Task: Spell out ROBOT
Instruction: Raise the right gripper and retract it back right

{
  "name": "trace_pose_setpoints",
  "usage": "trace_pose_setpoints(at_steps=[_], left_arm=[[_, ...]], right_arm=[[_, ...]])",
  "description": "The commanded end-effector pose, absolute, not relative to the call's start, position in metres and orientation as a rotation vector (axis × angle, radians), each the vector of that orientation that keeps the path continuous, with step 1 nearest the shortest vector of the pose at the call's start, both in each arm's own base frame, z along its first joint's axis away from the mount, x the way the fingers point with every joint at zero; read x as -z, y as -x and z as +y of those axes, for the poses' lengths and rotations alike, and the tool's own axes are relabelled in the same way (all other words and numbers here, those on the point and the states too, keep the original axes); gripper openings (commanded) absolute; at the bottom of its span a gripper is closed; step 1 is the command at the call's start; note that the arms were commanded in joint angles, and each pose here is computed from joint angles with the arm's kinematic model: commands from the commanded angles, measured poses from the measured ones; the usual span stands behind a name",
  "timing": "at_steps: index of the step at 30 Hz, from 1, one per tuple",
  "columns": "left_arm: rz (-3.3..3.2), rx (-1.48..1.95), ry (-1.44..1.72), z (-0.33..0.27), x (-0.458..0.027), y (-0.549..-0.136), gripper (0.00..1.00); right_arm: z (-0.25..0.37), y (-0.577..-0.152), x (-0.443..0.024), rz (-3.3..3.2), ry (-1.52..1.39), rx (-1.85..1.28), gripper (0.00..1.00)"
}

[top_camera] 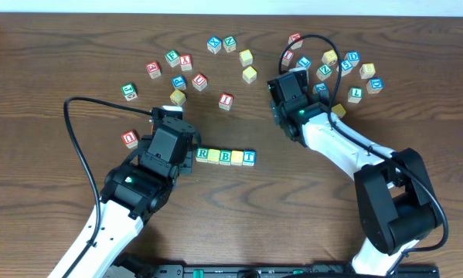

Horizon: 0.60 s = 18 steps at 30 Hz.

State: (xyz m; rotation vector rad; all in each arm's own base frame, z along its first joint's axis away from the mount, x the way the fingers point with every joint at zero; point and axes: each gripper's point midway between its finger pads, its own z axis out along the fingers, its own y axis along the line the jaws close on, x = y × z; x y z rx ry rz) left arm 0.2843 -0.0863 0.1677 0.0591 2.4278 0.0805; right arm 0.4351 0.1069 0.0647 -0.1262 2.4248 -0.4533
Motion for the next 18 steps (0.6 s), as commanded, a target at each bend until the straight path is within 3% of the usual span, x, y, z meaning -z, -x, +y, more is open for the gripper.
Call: trace_pose_setpoints(at_steps=[1, 18], left_arm=[[2.429, -0.121, -0.056, -0.081, -0.165, -0.285, 0.52], [2.429, -0.121, -0.056, -0.081, -0.165, -0.285, 0.52]], right_arm=[[0.103, -0.442, -0.086, 2.371, 0.1, 0.47, 0.99], [0.122, -0.439, -0.078, 2.417, 0.151, 0.34, 0.99]])
